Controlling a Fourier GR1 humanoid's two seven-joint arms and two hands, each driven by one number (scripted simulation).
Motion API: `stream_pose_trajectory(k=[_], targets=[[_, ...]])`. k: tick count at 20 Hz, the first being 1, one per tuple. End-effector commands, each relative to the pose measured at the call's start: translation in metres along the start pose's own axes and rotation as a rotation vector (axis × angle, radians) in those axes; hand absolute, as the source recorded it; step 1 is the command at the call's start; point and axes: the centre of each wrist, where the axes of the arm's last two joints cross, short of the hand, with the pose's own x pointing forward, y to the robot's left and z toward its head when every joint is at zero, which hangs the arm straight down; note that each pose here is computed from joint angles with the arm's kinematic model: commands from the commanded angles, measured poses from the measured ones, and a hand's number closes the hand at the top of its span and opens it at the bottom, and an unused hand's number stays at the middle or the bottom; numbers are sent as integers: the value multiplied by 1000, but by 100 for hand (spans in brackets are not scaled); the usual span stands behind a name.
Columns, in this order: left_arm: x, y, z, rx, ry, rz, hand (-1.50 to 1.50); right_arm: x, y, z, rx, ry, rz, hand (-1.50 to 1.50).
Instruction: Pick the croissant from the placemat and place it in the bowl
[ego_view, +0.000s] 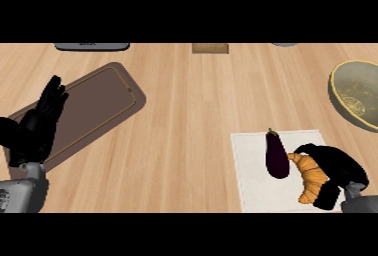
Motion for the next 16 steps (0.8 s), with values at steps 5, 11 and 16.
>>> stream_pose_trajectory(k=[5,11,16], targets=[[10,-2,1,17,-9,3,0,-9,-2,-20,-2,-84,-45,150],[-18,6,-5,14,2,-9,0,21,14,-16,-152,-49,-8,150],[-9,10,3,-1,-7,4,0,40,-42,-46,-219,-124,-17,150]])
